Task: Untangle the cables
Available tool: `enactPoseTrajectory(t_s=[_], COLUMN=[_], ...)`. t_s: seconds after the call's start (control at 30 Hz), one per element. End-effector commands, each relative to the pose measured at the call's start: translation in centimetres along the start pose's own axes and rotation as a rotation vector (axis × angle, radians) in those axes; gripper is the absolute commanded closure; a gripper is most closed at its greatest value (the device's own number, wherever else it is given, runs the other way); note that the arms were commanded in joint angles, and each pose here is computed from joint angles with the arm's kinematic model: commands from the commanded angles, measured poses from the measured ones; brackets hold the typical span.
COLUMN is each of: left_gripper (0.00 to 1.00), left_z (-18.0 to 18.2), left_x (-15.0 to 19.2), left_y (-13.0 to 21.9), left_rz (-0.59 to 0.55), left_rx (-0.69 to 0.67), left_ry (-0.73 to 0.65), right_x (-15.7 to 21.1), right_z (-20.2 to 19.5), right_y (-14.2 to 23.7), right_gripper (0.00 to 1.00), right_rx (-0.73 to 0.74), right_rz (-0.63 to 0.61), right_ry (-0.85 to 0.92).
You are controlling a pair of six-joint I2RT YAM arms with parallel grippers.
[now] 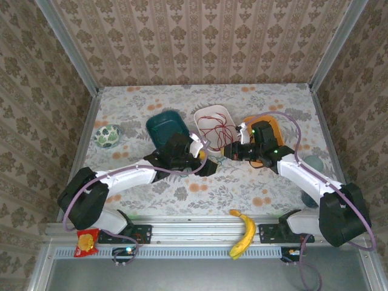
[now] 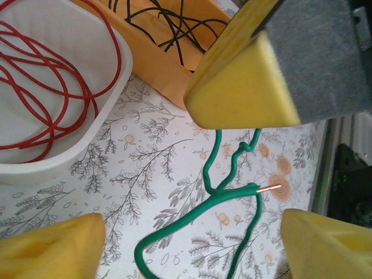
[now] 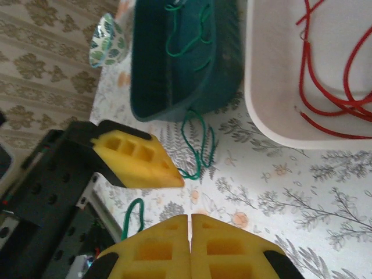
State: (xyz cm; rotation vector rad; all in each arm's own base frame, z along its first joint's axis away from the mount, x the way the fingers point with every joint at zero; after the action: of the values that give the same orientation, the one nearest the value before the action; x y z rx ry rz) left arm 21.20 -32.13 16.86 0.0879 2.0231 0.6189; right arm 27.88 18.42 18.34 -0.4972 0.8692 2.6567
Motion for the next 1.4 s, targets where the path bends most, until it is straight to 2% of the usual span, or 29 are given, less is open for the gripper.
enactPoseTrajectory(t_s=[0.0,0.13,0.17,0.27,0.33,0.37,0.47,0.67,0.77,0.87,0.9,0.93,0.97,1.0,1.03,1.1,1.2,1.37], left_gripper=[0.30,0.40,0.47,0.82,0.97,1.00,1.00,1.00,1.00,1.00,1.00,1.00,1.00,1.00,1.00,1.00,1.00,1.00], left_z=[0.3,0.6,0.8,1.0,1.2,1.3,2.0,3.3,3.6,4.0,4.3,4.8,5.4,6.3,7.2,9.3,11.8,15.4], left_x=[-0.3,-0.6,-0.5,-0.5,-0.5,-0.5,-0.6,-1.3,-1.5,-1.9,-2.0,-2.2,-2.2,-2.2,-2.2,-1.8,-1.2,0.6], left_y=[-0.2,-0.5,-0.5,-0.4,-0.3,-0.2,0.5,3.8,5.2,5.9,6.1,6.3,6.6,7.0,7.6,9.0,11.5,14.6], left_rz=[-0.029,-0.037,-0.036,-0.039,-0.035,-0.036,-0.051,-0.153,-0.180,-0.197,-0.205,-0.215,-0.221,-0.233,-0.247,-0.263,-0.280,-0.238], left_rx=[0.005,-0.012,-0.017,-0.025,-0.038,-0.046,-0.116,-0.224,-0.242,-0.270,-0.277,-0.298,-0.328,-0.363,-0.407,-0.501,-0.647,-0.818], left_ry=[0.014,0.016,0.020,0.035,0.046,0.048,0.053,0.082,0.092,0.100,0.111,0.128,0.153,0.186,0.221,0.289,0.362,0.464], right_x=[-0.1,-0.1,-0.2,-0.5,-0.6,-0.7,-0.9,-0.8,-0.6,-0.7,-0.8,-1.0,-1.2,-1.5,-1.9,-2.5,-2.7,-2.0], right_z=[1.5,1.6,1.6,1.2,0.7,0.4,-1.0,-5.1,-5.2,-3.2,-2.4,-1.6,-1.0,-0.7,-0.5,-0.6,-1.1,-1.7], right_y=[0.6,0.9,1.0,1.3,1.6,1.7,2.0,3.5,3.2,2.0,1.7,1.5,1.5,1.5,1.7,2.3,3.0,2.6], right_gripper=[1.00,1.00,1.00,1.00,1.00,1.00,1.00,1.00,1.00,0.98,0.94,0.84,0.68,0.57,0.51,0.45,0.45,0.45], right_rx=[-0.103,-0.121,-0.121,-0.108,-0.085,-0.069,0.047,0.375,0.364,0.219,0.176,0.136,0.113,0.104,0.102,0.136,0.198,0.221], right_rz=[0.006,0.001,-0.003,-0.023,-0.038,-0.045,-0.078,-0.122,-0.111,-0.092,-0.093,-0.098,-0.106,-0.125,-0.151,-0.206,-0.242,-0.181], right_ry=[-0.008,-0.016,-0.017,-0.027,-0.039,-0.044,-0.045,-0.038,-0.039,-0.032,-0.025,-0.016,-0.011,-0.013,-0.019,-0.017,0.000,0.012])
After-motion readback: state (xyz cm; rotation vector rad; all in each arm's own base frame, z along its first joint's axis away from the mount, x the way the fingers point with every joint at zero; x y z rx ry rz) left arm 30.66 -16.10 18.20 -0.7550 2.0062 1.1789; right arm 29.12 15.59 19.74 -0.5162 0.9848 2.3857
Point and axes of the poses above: each hand's point on the last joint's axis, 136 mm out from that joint toward the fingers, its own y axis back along the fingers, its own z axis along the line the jaws close on, x = y × z, the point moved 4 cm from there along y, back along the fingers, and after that the axes turned 4 degrees about -y, right-handed, at the moved point
